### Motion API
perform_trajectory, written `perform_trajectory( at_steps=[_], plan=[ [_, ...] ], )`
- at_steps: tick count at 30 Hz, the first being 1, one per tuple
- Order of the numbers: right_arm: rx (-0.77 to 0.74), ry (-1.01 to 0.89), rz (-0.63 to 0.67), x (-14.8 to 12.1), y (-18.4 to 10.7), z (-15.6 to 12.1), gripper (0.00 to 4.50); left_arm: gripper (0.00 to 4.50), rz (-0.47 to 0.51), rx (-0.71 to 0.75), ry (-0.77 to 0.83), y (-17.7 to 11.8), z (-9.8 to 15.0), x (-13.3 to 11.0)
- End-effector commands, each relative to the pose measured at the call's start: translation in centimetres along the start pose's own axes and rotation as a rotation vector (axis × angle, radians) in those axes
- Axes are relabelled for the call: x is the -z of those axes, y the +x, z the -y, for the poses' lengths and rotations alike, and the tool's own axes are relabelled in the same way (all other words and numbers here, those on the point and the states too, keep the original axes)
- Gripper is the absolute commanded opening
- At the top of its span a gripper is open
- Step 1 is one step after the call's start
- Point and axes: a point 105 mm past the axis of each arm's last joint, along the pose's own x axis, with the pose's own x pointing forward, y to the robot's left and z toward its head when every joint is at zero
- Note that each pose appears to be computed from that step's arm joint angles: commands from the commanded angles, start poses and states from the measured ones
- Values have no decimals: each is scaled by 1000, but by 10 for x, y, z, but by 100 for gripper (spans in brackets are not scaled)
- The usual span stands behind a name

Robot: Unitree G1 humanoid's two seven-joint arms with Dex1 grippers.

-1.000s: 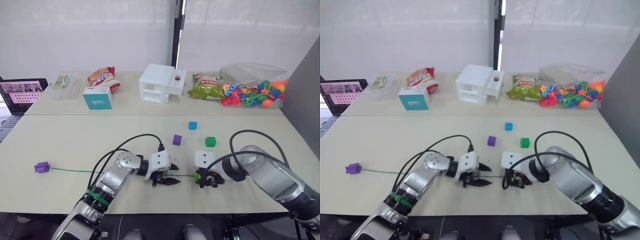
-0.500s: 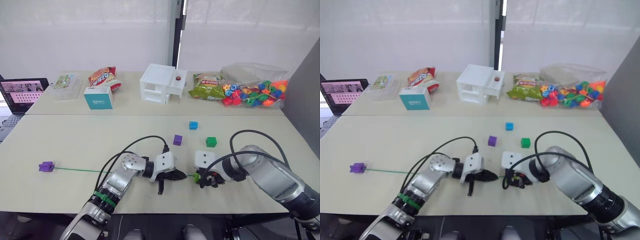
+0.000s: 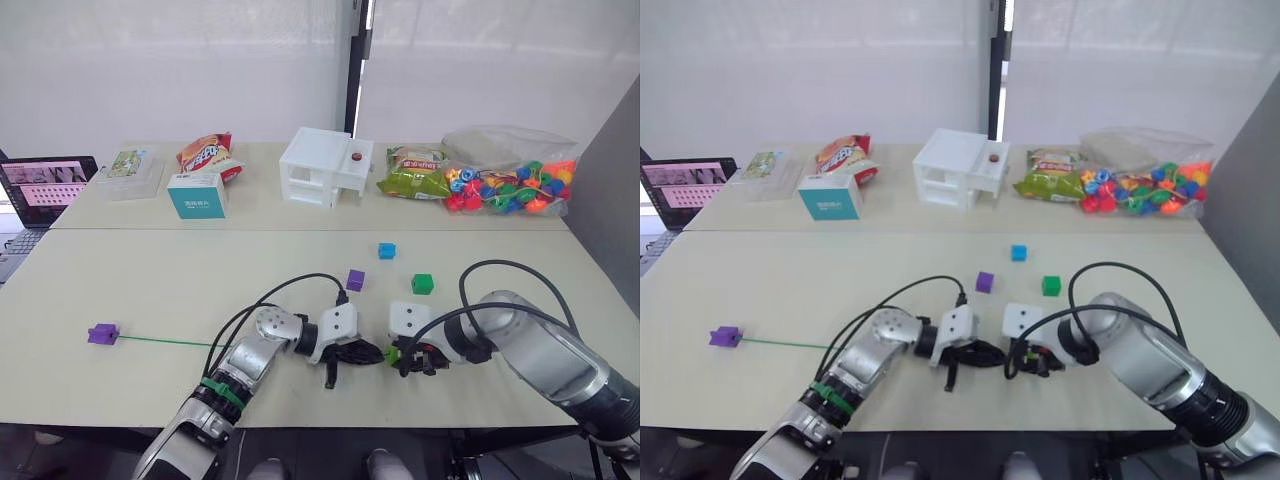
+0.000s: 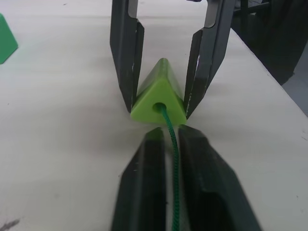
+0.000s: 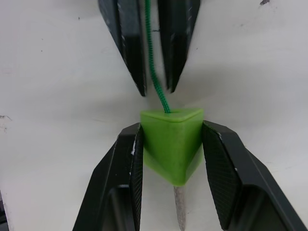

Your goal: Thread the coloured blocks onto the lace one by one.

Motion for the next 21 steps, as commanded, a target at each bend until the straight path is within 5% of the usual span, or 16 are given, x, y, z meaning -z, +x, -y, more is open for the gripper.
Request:
perform_trajectory(
  at_steps=[1, 2, 8, 21],
  plan=[
    [-26, 25, 15, -2, -3, -7, 129, 203, 25, -9, 9, -10, 2, -6],
    [-27, 22, 16, -2, -5, -7, 236, 243, 25, -7, 7, -13, 4, -6],
    [-47, 38, 34, -2, -21, -11, 437, 441, 11, 10, -5, -16, 9, -4],
    [129, 148, -15, 33, -64, -1, 444, 446, 88, 92, 74, 36, 9, -28]
  ],
)
